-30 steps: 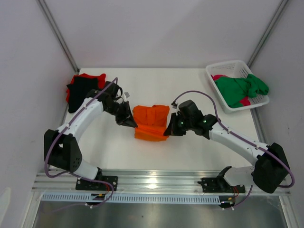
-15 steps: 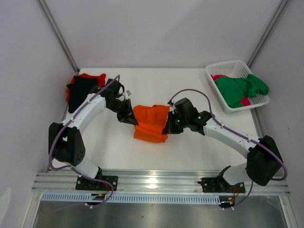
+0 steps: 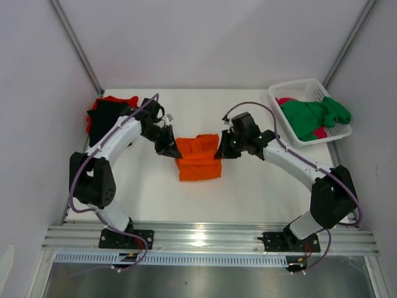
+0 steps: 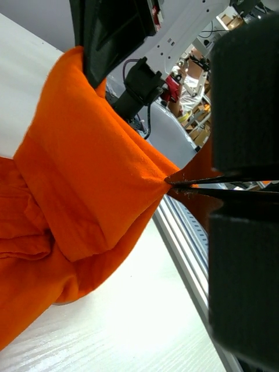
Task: Fold and stack the t-shirts
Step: Fold the long partially folded tshirt into a neat square
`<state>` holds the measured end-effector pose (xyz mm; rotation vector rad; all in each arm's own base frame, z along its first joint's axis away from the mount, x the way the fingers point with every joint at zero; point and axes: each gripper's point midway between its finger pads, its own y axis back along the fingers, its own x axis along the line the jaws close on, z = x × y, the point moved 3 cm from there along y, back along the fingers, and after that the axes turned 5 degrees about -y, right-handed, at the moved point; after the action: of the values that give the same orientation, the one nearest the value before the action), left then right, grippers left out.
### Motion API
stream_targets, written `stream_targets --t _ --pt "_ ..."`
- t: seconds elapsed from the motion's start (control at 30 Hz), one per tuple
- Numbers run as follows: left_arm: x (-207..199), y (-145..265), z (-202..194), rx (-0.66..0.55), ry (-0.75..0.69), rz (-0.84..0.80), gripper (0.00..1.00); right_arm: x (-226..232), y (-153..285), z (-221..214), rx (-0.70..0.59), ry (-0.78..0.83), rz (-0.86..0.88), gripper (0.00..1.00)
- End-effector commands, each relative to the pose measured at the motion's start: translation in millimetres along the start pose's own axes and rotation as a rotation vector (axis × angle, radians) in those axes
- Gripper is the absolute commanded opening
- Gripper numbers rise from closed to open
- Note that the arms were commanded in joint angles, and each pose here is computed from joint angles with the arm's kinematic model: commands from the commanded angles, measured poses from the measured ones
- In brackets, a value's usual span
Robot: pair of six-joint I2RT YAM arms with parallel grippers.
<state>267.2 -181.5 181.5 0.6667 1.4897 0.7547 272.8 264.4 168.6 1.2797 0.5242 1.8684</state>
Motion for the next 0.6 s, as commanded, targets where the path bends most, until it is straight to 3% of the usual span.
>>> stream_targets --t 0.0,0.57 --pt "-10.7 11.9 12.8 -0.031 -0.043 -0.019 0.01 7.5 5.0 28.8 -0.048 0.047 0.028 0.00" --pt "-6.4 4.1 24.9 -0.014 -0.021 -0.014 0.01 -9.0 -14.6 48.5 -0.022 0.071 -0.007 0.00"
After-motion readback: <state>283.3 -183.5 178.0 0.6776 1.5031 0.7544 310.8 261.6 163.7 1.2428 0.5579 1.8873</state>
